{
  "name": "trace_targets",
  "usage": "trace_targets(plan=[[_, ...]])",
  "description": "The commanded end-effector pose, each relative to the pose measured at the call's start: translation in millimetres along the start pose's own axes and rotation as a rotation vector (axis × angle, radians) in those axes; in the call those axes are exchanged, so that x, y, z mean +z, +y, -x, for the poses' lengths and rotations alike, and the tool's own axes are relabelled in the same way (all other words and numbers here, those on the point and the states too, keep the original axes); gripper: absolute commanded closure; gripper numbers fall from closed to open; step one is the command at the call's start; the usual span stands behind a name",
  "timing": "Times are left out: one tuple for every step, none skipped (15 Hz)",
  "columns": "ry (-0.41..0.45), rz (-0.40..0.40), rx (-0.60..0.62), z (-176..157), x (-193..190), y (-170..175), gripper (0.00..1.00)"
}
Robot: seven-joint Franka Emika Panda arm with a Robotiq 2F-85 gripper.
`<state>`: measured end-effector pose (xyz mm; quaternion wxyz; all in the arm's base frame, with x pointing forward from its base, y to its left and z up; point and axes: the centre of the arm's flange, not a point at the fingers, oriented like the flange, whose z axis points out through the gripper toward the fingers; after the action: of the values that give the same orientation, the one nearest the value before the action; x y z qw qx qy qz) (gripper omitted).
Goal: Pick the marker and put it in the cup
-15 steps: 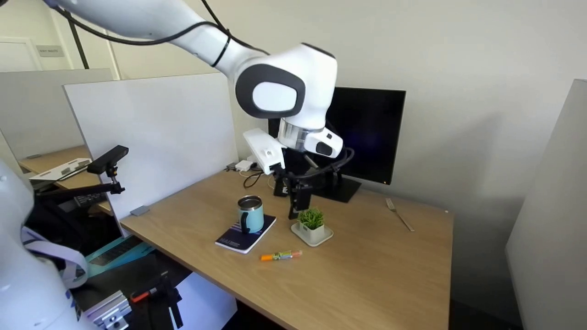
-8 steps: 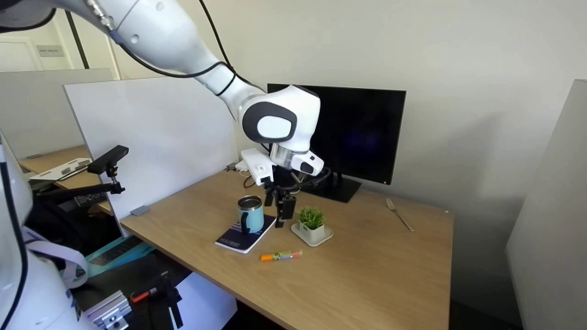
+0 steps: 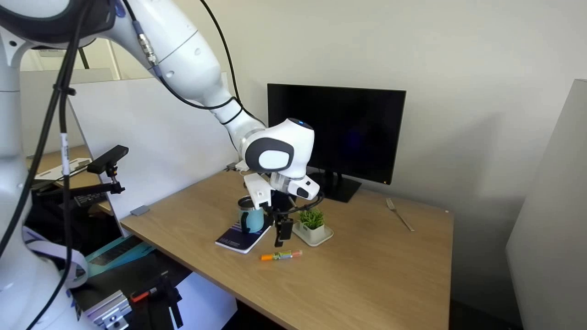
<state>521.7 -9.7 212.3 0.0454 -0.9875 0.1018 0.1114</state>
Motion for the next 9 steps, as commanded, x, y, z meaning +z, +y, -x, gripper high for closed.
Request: trace_targets(plan=[[0.043,0.022,0.015,-10.2,18.7,-4.1,0.00],[0.049,0.027,0.020,-13.1,24.6,-5.1,0.00],[0.058,0.035,0.033,-15.8,30.9,-6.6,0.00],[0.068,0.035,0.052,-18.7,34.8,-7.4,0.00],[0.079,0.032,0.074,-21.7,38.9,-7.5,0.00],[0.091,0.021,0.108,-24.9,42.0,-7.1,0.00],[0.096,0.011,0.136,-27.7,44.8,-5.9,0.00],[0.101,0.001,0.167,-30.6,46.9,-5.1,0.00],[0.104,-0.012,0.195,-32.9,49.3,-5.3,0.00]])
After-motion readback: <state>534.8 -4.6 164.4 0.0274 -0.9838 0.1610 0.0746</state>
